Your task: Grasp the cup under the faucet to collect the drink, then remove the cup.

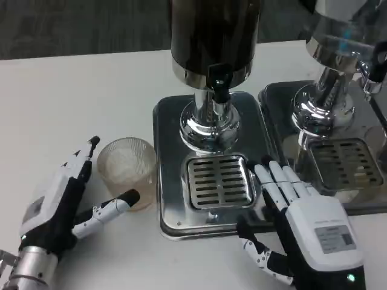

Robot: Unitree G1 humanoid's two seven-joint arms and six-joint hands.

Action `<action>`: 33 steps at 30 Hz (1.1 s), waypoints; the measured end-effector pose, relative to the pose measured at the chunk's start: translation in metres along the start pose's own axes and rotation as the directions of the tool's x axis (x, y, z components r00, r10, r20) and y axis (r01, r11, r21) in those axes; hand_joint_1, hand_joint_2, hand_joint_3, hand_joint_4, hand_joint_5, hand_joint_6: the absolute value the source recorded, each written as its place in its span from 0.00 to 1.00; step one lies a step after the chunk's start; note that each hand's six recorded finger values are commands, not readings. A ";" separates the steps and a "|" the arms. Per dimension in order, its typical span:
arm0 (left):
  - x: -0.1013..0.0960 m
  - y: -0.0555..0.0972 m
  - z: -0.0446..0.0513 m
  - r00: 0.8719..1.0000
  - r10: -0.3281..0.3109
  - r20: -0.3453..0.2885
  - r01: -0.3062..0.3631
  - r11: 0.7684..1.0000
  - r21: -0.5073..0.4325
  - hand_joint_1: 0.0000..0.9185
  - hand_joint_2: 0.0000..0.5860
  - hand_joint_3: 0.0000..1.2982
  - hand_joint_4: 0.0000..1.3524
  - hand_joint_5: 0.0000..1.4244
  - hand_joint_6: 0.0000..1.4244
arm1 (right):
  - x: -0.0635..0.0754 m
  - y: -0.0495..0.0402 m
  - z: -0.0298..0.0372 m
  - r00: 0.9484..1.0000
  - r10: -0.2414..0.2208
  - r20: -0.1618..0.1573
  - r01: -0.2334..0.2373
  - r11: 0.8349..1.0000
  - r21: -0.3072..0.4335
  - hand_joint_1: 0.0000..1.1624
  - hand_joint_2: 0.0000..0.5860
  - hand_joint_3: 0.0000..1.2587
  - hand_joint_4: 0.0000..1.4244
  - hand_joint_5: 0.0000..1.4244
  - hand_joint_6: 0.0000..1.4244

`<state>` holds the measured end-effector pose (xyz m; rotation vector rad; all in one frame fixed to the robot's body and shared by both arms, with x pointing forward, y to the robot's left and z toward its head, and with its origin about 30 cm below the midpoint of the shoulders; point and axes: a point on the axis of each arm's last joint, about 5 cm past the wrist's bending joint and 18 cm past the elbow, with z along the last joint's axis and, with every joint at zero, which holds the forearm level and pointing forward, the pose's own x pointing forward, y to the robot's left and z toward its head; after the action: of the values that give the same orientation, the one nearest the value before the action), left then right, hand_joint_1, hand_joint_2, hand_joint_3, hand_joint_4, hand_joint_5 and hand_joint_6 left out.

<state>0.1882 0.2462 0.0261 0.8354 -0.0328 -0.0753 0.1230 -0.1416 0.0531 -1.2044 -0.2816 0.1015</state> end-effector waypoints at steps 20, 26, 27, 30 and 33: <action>0.008 -0.016 0.0071 0.999 0.027 0.032 -0.027 1.000 0.001 0.36 0.09 0.00 0.00 0.14 0.13 | -0.003 0.0000 0.0052 0.999 -0.013 -0.032 0.013 1.000 0.009 0.42 0.67 0.07 0.02 0.06 0.18; 0.013 -0.019 0.0104 0.996 0.082 0.042 -0.082 0.997 -0.003 0.39 0.11 0.00 0.06 0.32 0.38 | -0.003 0.0000 0.0058 0.999 -0.013 -0.034 0.014 1.000 0.011 0.42 0.66 0.07 0.02 0.06 0.18; 0.013 -0.020 0.0111 0.995 0.094 0.042 -0.094 0.996 -0.007 0.40 0.11 0.01 0.09 0.35 0.43 | -0.003 -0.0001 0.0059 0.999 -0.014 -0.035 0.014 1.000 0.012 0.42 0.66 0.07 0.02 0.06 0.18; 0.014 -0.022 0.0131 0.991 0.128 0.048 -0.127 0.992 -0.015 0.43 0.13 0.09 0.20 0.44 0.52 | -0.004 0.0000 0.0061 0.999 -0.014 -0.039 0.014 1.000 0.012 0.42 0.66 0.07 0.02 0.06 0.18; 0.017 -0.021 0.0142 0.988 0.147 0.052 -0.146 0.989 -0.015 0.52 0.16 0.24 0.38 0.56 0.66 | -0.004 0.0002 0.0065 0.999 -0.014 -0.043 0.014 1.000 0.014 0.42 0.66 0.07 0.02 0.06 0.18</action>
<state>0.2034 0.2200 0.0198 0.8177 -0.1437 0.0408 0.1173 -0.1366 0.0544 -1.1885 -0.2509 0.0651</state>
